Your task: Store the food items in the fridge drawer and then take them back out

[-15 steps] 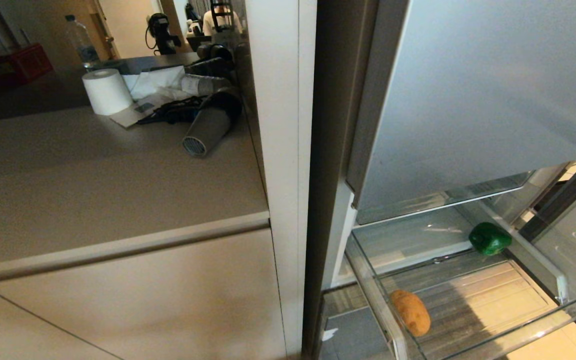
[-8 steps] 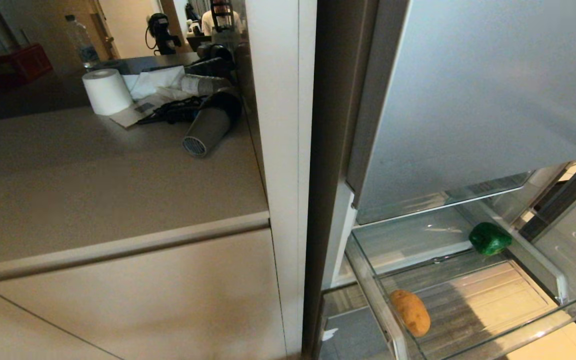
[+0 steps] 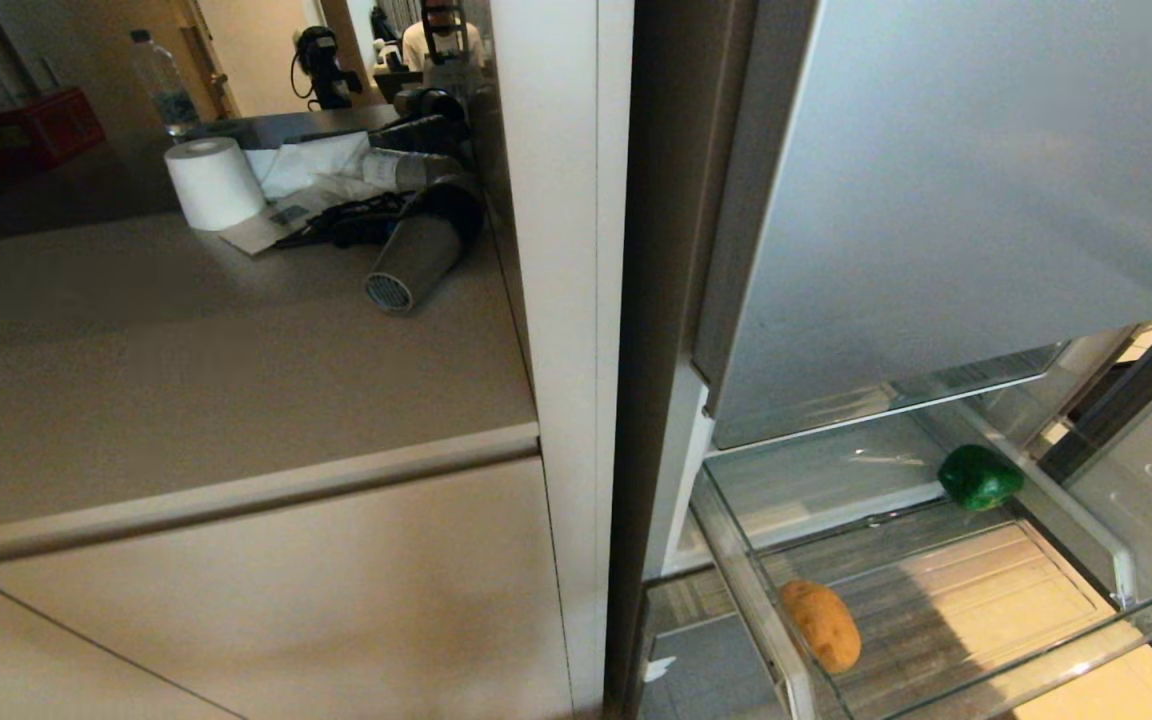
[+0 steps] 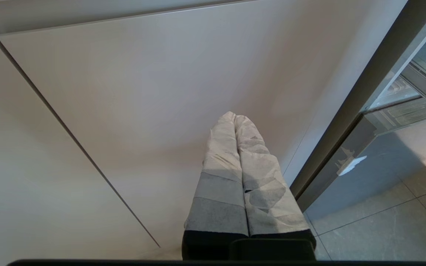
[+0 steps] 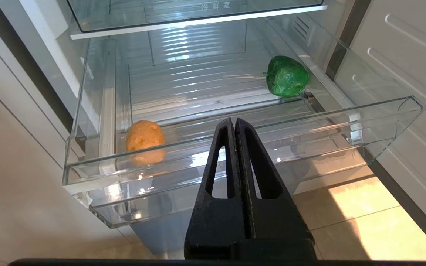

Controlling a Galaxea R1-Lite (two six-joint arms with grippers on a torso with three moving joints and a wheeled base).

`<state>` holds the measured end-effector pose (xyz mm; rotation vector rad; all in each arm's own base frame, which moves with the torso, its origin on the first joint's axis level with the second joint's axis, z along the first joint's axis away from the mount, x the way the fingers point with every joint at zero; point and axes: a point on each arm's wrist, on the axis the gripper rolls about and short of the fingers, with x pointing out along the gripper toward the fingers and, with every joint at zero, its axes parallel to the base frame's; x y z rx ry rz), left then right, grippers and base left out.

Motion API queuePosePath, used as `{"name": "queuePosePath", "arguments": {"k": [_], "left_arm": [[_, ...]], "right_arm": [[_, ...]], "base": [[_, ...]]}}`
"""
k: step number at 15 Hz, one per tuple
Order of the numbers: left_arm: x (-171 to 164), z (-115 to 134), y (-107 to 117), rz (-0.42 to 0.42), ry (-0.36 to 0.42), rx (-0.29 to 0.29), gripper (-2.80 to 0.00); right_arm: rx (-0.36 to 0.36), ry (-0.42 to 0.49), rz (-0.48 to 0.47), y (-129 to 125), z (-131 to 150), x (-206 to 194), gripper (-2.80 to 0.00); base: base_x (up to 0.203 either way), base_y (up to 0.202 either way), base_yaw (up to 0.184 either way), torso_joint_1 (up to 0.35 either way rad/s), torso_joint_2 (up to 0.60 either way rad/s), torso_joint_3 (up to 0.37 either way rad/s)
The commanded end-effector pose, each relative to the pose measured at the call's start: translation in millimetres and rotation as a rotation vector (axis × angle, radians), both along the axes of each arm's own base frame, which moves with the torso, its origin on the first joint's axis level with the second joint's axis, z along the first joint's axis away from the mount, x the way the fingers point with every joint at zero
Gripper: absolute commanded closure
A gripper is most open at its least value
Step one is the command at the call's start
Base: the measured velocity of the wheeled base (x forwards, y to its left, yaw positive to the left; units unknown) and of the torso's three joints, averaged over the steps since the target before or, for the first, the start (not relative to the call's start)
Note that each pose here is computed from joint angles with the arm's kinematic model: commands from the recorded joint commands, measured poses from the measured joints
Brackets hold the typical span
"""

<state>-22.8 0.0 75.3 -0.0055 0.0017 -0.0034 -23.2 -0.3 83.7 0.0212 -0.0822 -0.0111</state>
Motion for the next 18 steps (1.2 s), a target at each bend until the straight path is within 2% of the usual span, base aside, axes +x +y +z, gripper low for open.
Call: {"name": "queuePosePath", "arguments": {"k": [1,18], "left_arm": [[0.1,0.1,0.0,0.000,0.001,-0.001,0.00],[0.1,0.1,0.0,0.000,0.001,-0.001,0.00]], "right_arm": [[0.001,0.031,0.000,0.0,-8.4,2.5,0.00],[0.001,0.031,0.001,0.0,-8.0,2.5,0.00]], "base": [[0.000,0.000,0.000,0.000,0.00,0.000],[0.000,0.000,0.000,0.000,0.00,0.000]]}}
